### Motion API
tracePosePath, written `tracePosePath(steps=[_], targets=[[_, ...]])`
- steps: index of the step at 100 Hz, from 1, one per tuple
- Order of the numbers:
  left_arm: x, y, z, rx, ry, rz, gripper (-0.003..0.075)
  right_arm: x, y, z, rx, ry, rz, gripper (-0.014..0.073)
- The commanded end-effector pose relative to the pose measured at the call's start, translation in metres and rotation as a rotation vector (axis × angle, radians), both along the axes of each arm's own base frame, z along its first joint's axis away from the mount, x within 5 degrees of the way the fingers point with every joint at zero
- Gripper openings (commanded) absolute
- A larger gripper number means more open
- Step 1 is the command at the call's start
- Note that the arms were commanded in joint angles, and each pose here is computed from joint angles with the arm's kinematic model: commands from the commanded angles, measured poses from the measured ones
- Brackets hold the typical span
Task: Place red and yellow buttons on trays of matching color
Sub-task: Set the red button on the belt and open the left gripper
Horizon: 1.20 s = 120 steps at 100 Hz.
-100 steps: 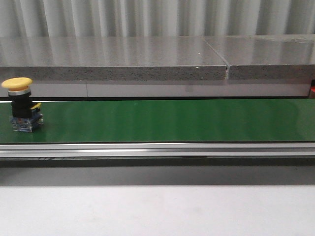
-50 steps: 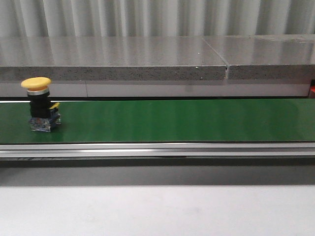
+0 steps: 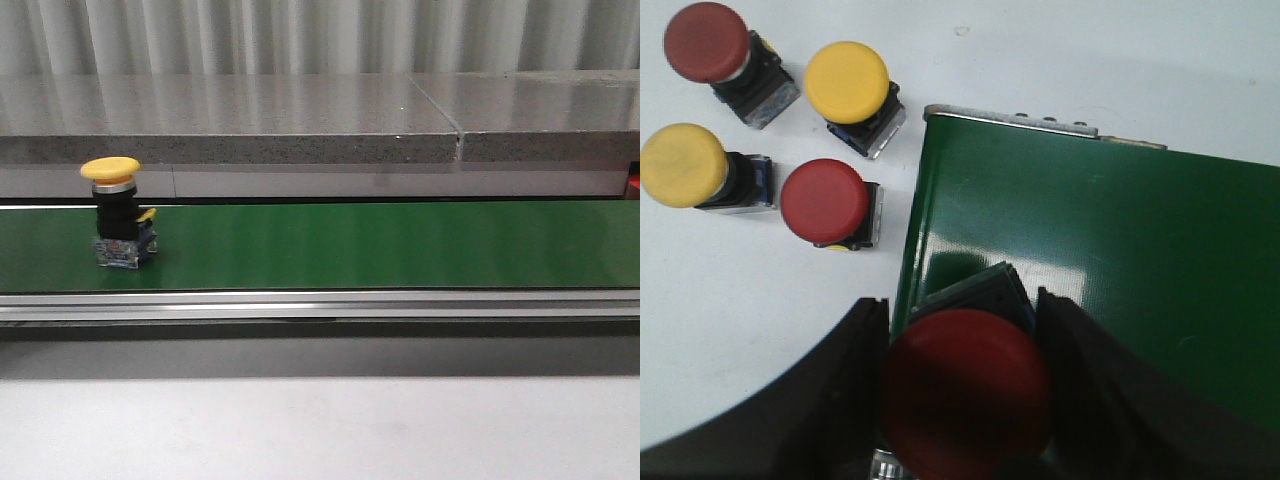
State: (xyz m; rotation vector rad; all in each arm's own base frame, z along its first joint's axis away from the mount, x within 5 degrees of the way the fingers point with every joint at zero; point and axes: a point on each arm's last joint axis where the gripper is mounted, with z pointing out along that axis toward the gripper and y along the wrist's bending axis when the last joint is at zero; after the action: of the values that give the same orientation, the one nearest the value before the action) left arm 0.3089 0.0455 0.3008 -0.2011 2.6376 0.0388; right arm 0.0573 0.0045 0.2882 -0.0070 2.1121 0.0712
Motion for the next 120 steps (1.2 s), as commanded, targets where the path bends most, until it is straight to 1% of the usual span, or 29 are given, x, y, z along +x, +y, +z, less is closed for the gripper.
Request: tracePosePath(steps=[1, 19, 31, 34, 38, 40, 41, 43, 51, 54, 58, 69, 87, 94, 97, 101, 104, 109, 111, 116, 120], targets=[[0.005, -0.007, 0.016, 0.006, -0.085, -0.022, 0.0167, 0.003, -0.001, 0.012, -0.013, -0.080, 0.000, -0.0066], [0.014, -0.008, 0.000, 0.019, -0.035, -0.036, 0.0168, 0.003, -0.001, 0.012, -0.013, -0.080, 0.000, -0.0066], [0.016, -0.008, -0.003, 0.018, -0.025, -0.036, 0.0181, 0.003, -0.001, 0.012, -0.013, -0.080, 0.000, -0.0066], [0.015, -0.008, -0.003, 0.017, -0.021, -0.036, 0.0200, 0.003, -0.001, 0.012, -0.013, -0.080, 0.000, -0.0066], [0.015, -0.008, -0.003, 0.017, -0.019, -0.036, 0.0251, 0.003, -0.001, 0.012, -0.013, -0.080, 0.000, -0.0066], [0.015, -0.008, -0.003, 0.017, -0.019, -0.036, 0.0297, 0.003, -0.001, 0.012, -0.013, -0.080, 0.000, -0.0066], [0.015, -0.008, -0.003, 0.017, -0.019, -0.036, 0.0297, 0.003, -0.001, 0.012, -0.013, -0.080, 0.000, -0.0066], [0.015, -0.008, -0.003, 0.017, -0.019, -0.036, 0.0349, 0.003, -0.001, 0.012, -0.013, -0.080, 0.000, -0.0066], [0.015, -0.008, -0.003, 0.017, -0.019, -0.036, 0.0483, 0.003, -0.001, 0.012, -0.013, -0.080, 0.000, -0.0066], [0.016, -0.008, -0.003, 0.012, -0.022, -0.036, 0.0521, 0.003, -0.001, 0.012, -0.013, -0.080, 0.000, -0.0066], [0.016, -0.009, -0.003, 0.012, -0.024, -0.038, 0.0539, 0.003, -0.001, 0.012, -0.013, -0.080, 0.000, -0.0066], [0.015, -0.016, 0.005, 0.018, -0.077, -0.058, 0.0534, 0.003, -0.001, 0.012, -0.013, -0.080, 0.000, -0.0066], [0.003, -0.033, 0.036, 0.029, -0.215, -0.107, 0.0534, 0.003, -0.001, 0.012, -0.013, -0.080, 0.000, -0.0066], [-0.005, -0.039, 0.048, 0.030, -0.256, -0.128, 0.0521, 0.003, -0.001, 0.012, -0.013, -0.080, 0.000, -0.0066], [-0.009, -0.043, 0.052, 0.030, -0.268, -0.139, 0.0503, 0.003, -0.001, 0.012, -0.013, -0.080, 0.000, -0.0066], [-0.016, -0.046, 0.058, 0.023, -0.289, -0.148, 0.0461, 0.003, -0.001, 0.012, -0.013, -0.080, 0.000, -0.0066], [-0.020, -0.050, 0.061, 0.015, -0.300, -0.160, 0.0421, 0.003, -0.001, 0.012, -0.013, -0.080, 0.000, -0.0066], [-0.028, -0.055, 0.065, 0.007, -0.318, -0.198, 0.0321, 0.003, -0.001, 0.012, -0.013, -0.080, 0.000, -0.0066], [-0.032, -0.058, 0.066, 0.000, -0.325, -0.210, 0.0293, 0.003, -0.001, 0.012, -0.013, -0.080, 0.000, -0.0066], [-0.040, -0.063, 0.069, -0.020, -0.348, -0.227, 0.0177, 0.003, -0.001, 0.012, -0.013, -0.080, 0.000, -0.0066], [-0.046, -0.066, 0.071, -0.029, -0.370, -0.239, 0.0108, 0.003, -0.001, 0.012, -0.013, -0.080, 0.000, -0.0066]])
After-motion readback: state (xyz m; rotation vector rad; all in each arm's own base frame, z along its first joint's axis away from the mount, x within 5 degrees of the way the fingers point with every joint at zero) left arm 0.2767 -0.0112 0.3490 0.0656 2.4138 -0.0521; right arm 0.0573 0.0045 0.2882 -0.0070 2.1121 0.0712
